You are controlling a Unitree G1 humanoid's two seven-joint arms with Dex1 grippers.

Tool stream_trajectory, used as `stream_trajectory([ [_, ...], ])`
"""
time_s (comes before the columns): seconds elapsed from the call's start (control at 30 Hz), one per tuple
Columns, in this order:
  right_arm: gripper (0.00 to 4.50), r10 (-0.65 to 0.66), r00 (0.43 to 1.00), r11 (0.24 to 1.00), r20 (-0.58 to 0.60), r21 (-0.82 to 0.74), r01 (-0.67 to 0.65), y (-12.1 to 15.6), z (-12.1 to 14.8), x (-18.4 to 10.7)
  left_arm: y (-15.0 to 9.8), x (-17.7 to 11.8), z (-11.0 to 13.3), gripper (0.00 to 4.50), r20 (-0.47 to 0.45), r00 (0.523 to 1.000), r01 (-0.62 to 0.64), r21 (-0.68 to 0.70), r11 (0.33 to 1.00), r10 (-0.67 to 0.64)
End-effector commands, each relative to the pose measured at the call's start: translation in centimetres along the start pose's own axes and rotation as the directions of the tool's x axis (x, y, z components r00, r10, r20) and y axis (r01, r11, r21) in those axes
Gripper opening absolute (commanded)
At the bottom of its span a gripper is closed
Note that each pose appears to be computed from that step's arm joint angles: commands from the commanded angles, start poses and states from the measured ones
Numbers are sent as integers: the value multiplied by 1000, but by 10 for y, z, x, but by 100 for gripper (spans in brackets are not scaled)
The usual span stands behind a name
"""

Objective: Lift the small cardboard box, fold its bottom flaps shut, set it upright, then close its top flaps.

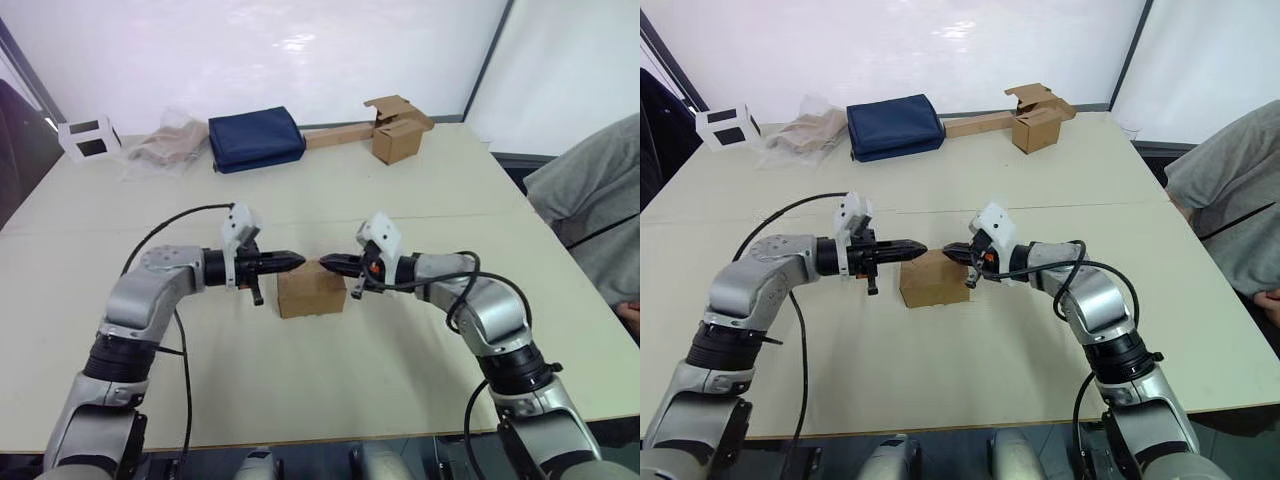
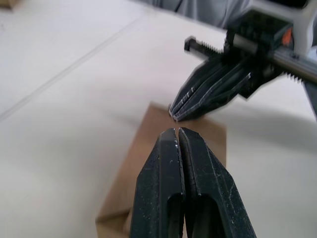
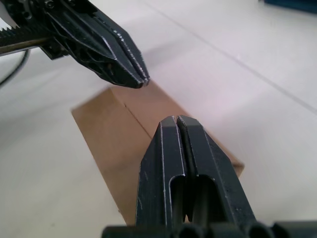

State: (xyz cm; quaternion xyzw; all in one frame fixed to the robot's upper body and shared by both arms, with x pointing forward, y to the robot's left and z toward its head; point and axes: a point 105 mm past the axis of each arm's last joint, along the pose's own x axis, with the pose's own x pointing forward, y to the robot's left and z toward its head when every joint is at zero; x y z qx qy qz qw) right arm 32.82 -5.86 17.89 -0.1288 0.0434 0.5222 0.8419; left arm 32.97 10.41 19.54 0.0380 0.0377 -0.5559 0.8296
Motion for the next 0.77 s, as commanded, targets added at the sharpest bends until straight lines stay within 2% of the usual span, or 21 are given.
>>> stream_trajectory([
  [0.03,0,17,999,999,38,-50,-16,3,19,-19,3,-15,21,7,39,999,-39,50,998,37],
  [0.27,0,9,1000,1000,16,-30,-9,6,21,-44,-5,-53,1,7,-81,995,-45,61,997,50],
  [0.43,0,4,998,999,-57,-33,-6,9,17,-75,-15,-89,-7,7,-165,982,-88,50,995,95],
  [0.67,0,26,989,999,-142,-16,-28,19,17,-111,-18,-133,-6,7,-258,946,-182,77,980,196],
  [0.77,0,33,985,999,-168,-28,-39,22,19,-124,-18,-152,1,7,-258,934,-235,79,969,247],
])
